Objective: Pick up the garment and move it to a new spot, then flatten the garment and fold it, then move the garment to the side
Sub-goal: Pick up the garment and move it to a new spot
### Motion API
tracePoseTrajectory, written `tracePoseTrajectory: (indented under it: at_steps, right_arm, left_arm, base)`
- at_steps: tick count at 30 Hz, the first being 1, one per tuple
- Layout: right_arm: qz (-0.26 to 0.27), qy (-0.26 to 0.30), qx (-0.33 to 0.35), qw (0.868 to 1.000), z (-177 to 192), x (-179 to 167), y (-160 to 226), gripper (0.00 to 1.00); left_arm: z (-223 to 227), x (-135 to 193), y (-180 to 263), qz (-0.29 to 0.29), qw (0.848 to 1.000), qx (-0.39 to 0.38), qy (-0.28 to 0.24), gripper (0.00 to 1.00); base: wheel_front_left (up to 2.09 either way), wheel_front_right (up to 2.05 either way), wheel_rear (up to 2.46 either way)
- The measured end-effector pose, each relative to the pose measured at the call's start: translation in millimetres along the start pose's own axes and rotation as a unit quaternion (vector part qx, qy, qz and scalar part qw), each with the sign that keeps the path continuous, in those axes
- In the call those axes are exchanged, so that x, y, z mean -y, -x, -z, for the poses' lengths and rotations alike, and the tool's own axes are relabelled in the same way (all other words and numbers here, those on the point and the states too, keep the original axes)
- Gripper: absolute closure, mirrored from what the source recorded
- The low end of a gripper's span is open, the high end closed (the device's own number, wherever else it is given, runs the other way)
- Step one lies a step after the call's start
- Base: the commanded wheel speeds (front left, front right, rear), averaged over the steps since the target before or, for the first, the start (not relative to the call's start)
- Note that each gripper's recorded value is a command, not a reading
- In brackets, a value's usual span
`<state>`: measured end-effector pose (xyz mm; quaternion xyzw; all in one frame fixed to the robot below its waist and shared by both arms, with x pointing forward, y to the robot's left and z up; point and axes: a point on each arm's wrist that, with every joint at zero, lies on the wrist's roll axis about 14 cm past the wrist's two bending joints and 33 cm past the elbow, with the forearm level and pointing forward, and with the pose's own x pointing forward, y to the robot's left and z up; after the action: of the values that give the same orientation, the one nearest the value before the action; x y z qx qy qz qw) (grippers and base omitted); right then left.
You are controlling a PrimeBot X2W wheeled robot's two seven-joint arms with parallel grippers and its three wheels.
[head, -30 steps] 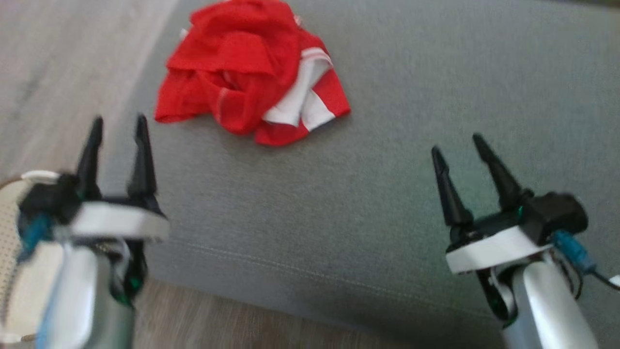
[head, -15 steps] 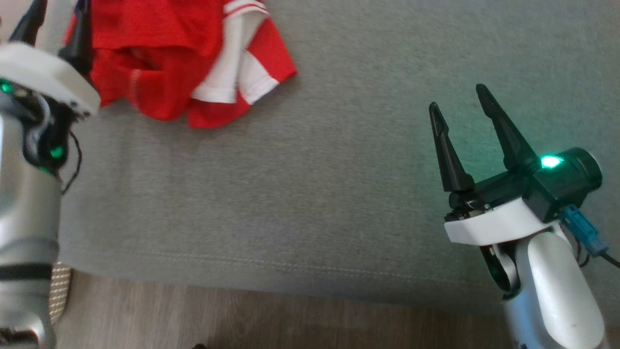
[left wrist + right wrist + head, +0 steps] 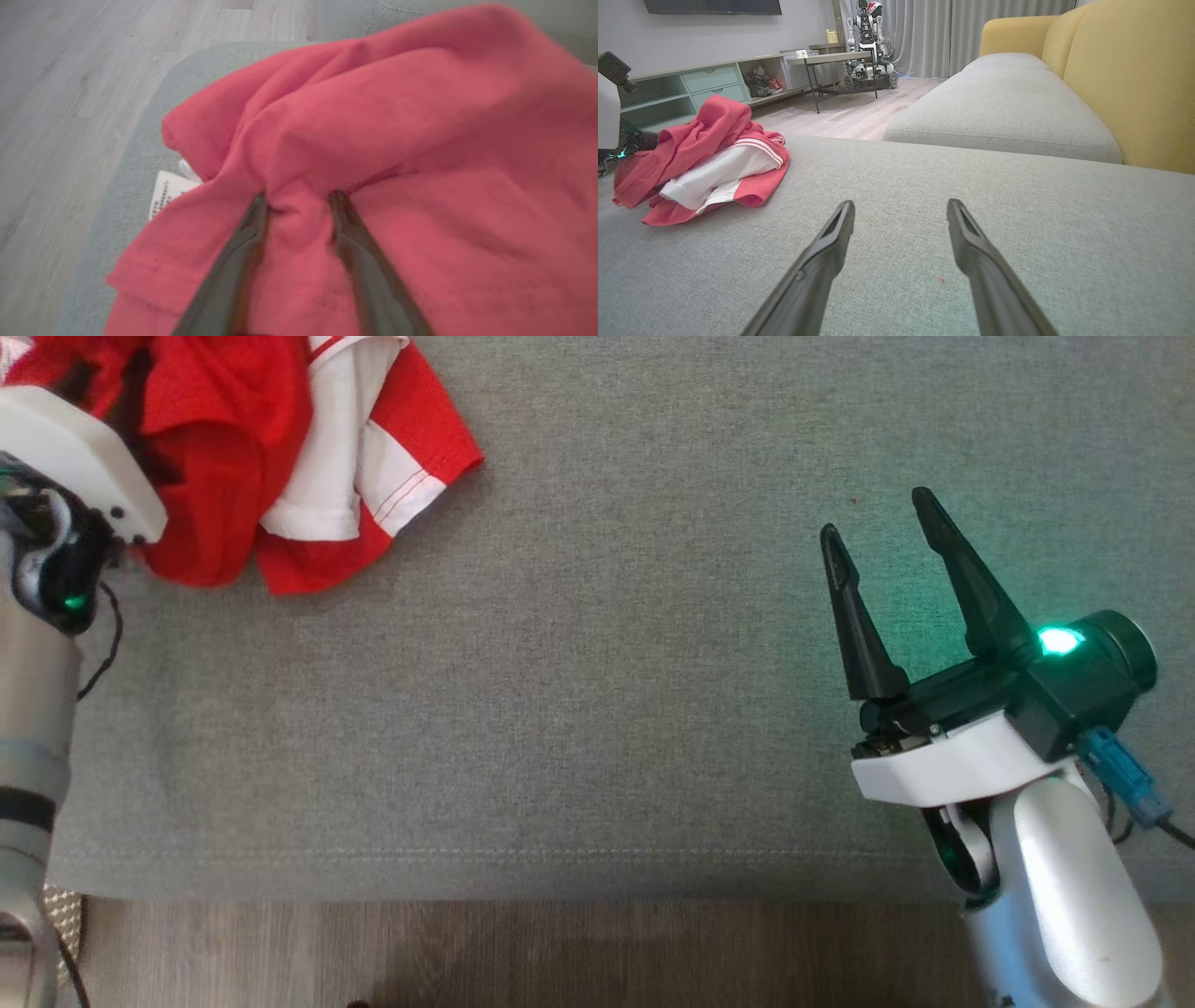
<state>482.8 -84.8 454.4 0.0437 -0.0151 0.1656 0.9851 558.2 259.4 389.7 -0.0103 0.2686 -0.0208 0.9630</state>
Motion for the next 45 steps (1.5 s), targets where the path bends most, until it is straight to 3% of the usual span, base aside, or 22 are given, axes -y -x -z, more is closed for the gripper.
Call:
tracePoseTrajectory:
  at_steps: [7,13,20,27,33,36,37,45]
  right_arm:
    - [-0.001,-0.002,0.002,1.000,-2,-1,1,0.00]
    - [-0.006,-0.005,0.015,1.000,-15,-7,2,0.00]
    - [-0.009,-0.014,0.038,0.999,-39,-14,7,0.00]
    - [-0.009,-0.022,0.067,0.997,-67,-18,17,0.00]
    - [0.004,-0.025,0.073,0.997,-77,-13,36,0.00]
    - [0.017,-0.025,0.081,0.996,-84,-5,44,0.00]
    - [0.027,-0.025,0.088,0.995,-90,1,49,0.00]
    - [0.066,-0.024,0.113,0.991,-109,25,70,0.00]
  left_arm:
    - [-5,5,5,0.011,1.000,0.016,-0.007,1.00]
    - [-48,-1,24,0.004,0.993,0.114,0.003,1.00]
    - [-129,7,65,0.017,0.965,0.260,0.013,1.00]
    - [-199,23,121,0.040,0.925,0.375,0.030,1.00]
    - [-230,71,158,0.099,0.890,0.443,0.039,1.00]
    - [-247,109,172,0.143,0.871,0.468,0.045,1.00]
    - [-256,136,180,0.174,0.860,0.478,0.045,1.00]
    - [-278,228,188,0.267,0.832,0.487,0.017,1.00]
  base:
    - [0.00,0.00,0.00]
    - [0.00,0.00,0.00]
    - [0.00,0.00,0.00]
    - [0.00,0.00,0.00]
    - [0.00,0.00,0.00]
    - [0.00,0.00,0.00]
    - [0.00,0.00,0.00]
    - [0.00,0.00,0.00]
